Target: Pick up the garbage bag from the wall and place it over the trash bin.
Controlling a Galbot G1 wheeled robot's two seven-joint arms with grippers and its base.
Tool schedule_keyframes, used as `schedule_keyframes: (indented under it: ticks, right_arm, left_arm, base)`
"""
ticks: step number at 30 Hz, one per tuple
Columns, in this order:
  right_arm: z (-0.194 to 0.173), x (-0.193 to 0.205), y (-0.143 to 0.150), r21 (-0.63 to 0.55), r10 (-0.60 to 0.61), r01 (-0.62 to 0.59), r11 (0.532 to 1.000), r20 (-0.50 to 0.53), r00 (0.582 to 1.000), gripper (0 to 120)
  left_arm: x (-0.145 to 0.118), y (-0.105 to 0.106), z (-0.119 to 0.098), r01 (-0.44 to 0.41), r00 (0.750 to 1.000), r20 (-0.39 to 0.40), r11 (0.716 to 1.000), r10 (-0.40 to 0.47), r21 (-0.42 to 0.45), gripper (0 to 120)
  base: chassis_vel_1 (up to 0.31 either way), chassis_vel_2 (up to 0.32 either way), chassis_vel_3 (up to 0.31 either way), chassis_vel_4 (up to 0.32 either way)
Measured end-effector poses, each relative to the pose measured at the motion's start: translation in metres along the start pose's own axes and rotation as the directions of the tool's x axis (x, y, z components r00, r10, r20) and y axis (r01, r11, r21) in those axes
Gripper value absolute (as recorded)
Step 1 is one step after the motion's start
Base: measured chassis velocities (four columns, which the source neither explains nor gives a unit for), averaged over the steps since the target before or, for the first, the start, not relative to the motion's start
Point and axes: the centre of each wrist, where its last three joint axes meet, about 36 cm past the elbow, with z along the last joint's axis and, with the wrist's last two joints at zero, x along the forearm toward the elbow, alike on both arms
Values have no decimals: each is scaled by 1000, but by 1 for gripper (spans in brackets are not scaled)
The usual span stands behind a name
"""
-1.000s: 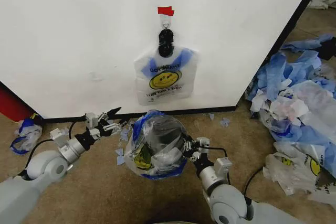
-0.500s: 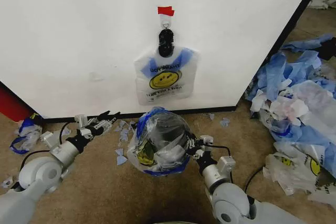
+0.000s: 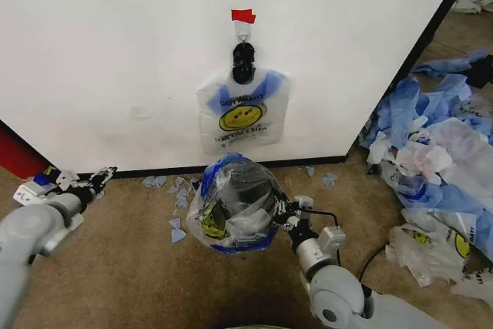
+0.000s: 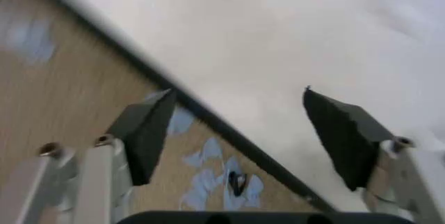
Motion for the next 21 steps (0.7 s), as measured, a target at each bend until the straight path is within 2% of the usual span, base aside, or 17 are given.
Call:
schedule_keyframes:
  ticks: [1,2,3,4,7,8,10,12,13,15,19,21]
  right_arm:
    - [0,-1,0,1,1,-1,1000,1,1000,0]
    - [0,-1,0,1,1,-1,1000,1,1000,0]
    - [0,-1,-1,1,1,-1,1000,0,1000,0]
    - [0,-1,-1,2,1,-1,1000,1,1000,0]
    - [0,-2,-3,7,1,-1,1000,2,1000,0]
    - [0,-2,-3,7,1,-1,1000,2,1000,0]
    - [0,-2,-4,11,2,-2,1000,2,1000,0]
    - [0,-1,-5,12,3,-3,1000,1,1000,0]
    - [0,-1,-5,13,4,-4,1000,1,1000,0]
    - [0,-1,-5,13,4,-4,1000,1,1000,0]
    - [0,-1,-5,12,1,-1,1000,3,1000,0]
    - [1,-3,-4,12,-2,2,1000,3,1000,0]
  left_arm:
    - [9,-6,7,-69,997,14,995,71,-74,81]
    - [9,-6,7,-69,997,14,995,71,-74,81]
    - [18,-16,14,-143,989,14,981,146,-134,84]
    - [25,-25,19,-182,983,8,969,186,-167,84]
    - [43,-66,42,-305,951,-51,904,304,-299,71]
    - [43,-66,42,-305,951,-51,904,304,-299,71]
    - [54,-85,55,-368,930,-114,862,351,-347,63]
    - [63,-95,62,-405,914,-171,837,368,-368,57]
    - [66,-97,63,-414,910,-189,830,369,-374,51]
    - [68,-99,64,-419,908,-204,827,367,-376,47]
    - [78,-108,65,-440,897,-227,818,380,-372,30]
    - [85,-111,69,-464,884,-245,802,397,-377,22]
  base:
    - [0,0,0,0]
    - [0,0,0,0]
    - [0,0,0,0]
    - [0,0,0,0]
    - [0,0,0,0]
    - [0,0,0,0]
    - [0,0,0,0]
    - [0,0,0,0]
    - [0,0,0,0]
    - [0,0,0,0]
    - [0,0,0,0]
    - [0,0,0,0]
